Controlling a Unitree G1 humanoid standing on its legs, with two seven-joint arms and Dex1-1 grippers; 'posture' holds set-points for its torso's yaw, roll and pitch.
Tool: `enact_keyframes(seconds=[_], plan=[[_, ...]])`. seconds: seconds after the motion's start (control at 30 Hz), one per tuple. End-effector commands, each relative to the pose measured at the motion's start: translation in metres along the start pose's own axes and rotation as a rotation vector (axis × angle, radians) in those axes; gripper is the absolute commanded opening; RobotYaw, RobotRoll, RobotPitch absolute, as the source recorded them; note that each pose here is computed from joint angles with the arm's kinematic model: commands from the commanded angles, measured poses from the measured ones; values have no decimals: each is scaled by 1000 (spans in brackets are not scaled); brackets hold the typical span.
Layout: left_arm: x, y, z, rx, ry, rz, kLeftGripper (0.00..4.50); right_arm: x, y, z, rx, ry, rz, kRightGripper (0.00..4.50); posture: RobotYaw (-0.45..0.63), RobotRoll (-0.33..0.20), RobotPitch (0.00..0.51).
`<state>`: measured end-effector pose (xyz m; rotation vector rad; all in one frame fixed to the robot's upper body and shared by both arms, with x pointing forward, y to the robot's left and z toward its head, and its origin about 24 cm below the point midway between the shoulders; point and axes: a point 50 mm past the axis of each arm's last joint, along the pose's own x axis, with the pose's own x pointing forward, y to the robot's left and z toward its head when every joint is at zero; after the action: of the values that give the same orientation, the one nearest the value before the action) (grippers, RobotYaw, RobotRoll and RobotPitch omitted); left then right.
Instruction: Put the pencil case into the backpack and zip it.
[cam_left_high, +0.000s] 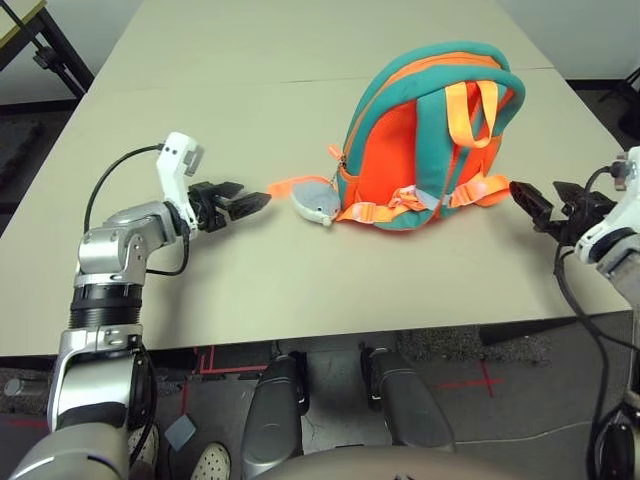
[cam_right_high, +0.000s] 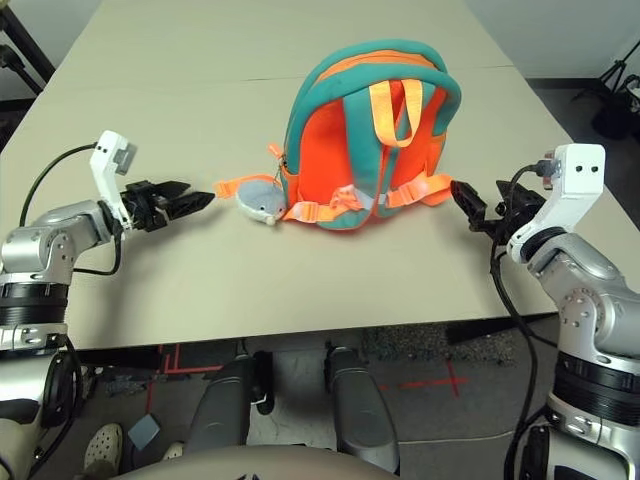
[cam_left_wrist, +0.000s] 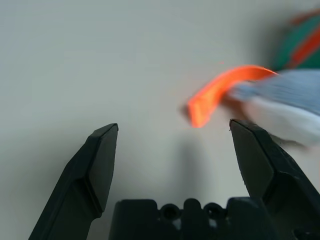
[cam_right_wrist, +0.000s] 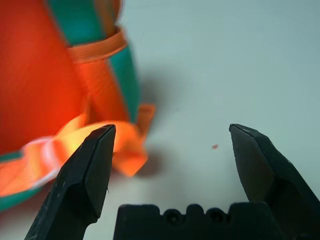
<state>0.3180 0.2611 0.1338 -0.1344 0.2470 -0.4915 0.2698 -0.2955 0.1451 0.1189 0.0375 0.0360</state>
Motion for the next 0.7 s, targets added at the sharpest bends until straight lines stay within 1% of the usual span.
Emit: enact_keyframes(seconds=[0.03, 0.17, 0.37, 0.5, 0.7], plan=[[-9, 11, -2, 26, -38, 115, 4471, 4, -10, -4, -15, -56, -81, 4500, -67, 0, 199], [-18, 22, -4, 39, -84, 246, 4471, 8, -16, -8, -30, -114, -124, 4500, -52, 0, 200], [-34, 48, -2, 47, -194, 473, 4471, 11, -21, -9, -68, -186, -163, 4500, -32, 0, 202], [-40, 56, -8, 44, -208, 549, 4471, 12, -25, -9, -84, -211, -194, 4500, -26, 0, 203], [-46, 65, -13, 48, -226, 610, 4471, 13, -23, -11, -89, -225, -211, 4500, -20, 0, 204]])
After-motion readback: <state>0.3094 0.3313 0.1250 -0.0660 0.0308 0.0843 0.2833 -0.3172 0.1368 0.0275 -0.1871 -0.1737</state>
